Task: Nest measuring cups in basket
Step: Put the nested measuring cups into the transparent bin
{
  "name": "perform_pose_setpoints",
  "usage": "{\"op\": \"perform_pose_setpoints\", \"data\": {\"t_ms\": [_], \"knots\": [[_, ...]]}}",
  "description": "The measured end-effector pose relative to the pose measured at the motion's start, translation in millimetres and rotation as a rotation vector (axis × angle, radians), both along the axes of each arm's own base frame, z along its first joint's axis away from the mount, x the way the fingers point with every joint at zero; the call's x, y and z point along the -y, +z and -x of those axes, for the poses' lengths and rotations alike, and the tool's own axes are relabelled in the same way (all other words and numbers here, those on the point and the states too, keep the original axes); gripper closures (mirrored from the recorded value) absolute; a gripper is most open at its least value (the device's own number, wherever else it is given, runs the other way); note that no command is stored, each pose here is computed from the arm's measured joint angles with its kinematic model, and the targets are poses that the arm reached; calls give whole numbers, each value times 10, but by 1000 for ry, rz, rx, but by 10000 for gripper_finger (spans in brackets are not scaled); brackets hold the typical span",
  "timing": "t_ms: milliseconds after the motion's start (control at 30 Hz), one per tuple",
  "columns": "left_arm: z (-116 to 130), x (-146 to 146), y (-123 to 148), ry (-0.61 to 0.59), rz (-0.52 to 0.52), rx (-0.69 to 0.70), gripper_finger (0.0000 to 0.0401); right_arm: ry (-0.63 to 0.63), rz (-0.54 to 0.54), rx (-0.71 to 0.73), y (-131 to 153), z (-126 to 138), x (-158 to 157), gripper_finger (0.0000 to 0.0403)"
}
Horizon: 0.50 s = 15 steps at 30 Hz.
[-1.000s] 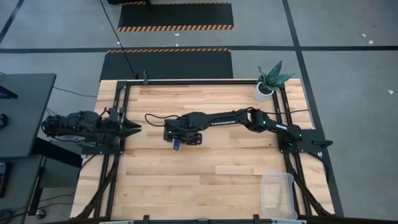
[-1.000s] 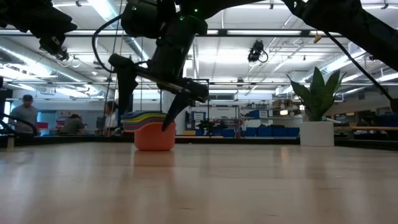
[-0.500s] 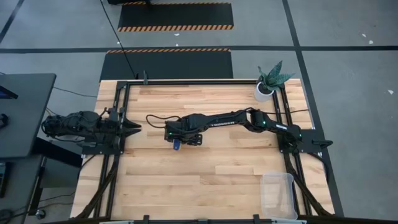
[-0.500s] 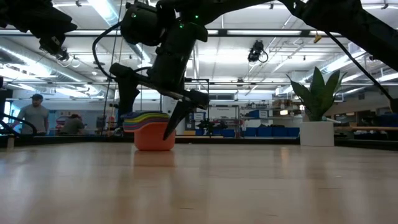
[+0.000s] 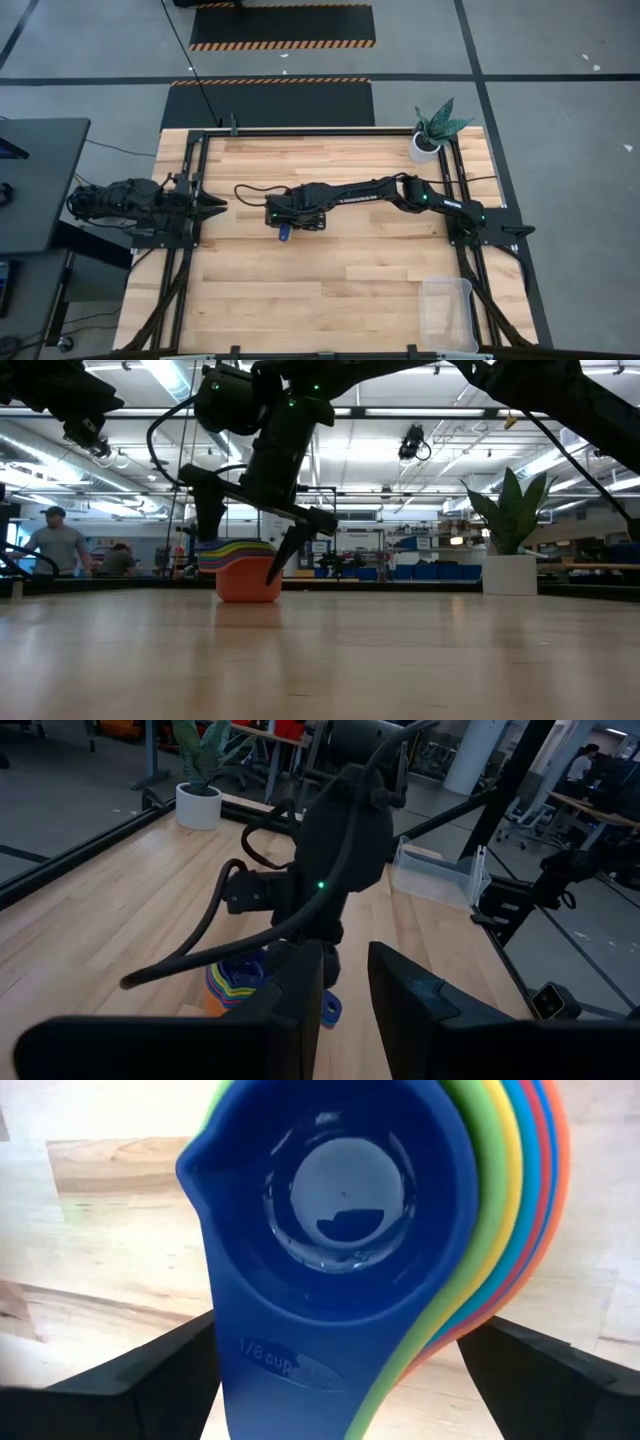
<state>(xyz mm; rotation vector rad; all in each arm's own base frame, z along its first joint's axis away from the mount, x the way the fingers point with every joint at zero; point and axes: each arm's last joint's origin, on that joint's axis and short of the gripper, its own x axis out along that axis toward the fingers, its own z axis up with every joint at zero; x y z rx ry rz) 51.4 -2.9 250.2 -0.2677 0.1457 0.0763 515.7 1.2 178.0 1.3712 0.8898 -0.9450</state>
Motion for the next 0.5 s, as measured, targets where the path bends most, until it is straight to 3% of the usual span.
{"op": "perform_pose_setpoints", "data": {"t_ms": [500], "knots": [[0, 0, 0, 0, 0, 0, 310, 3, 17, 13, 5, -12, 2, 116]]}}
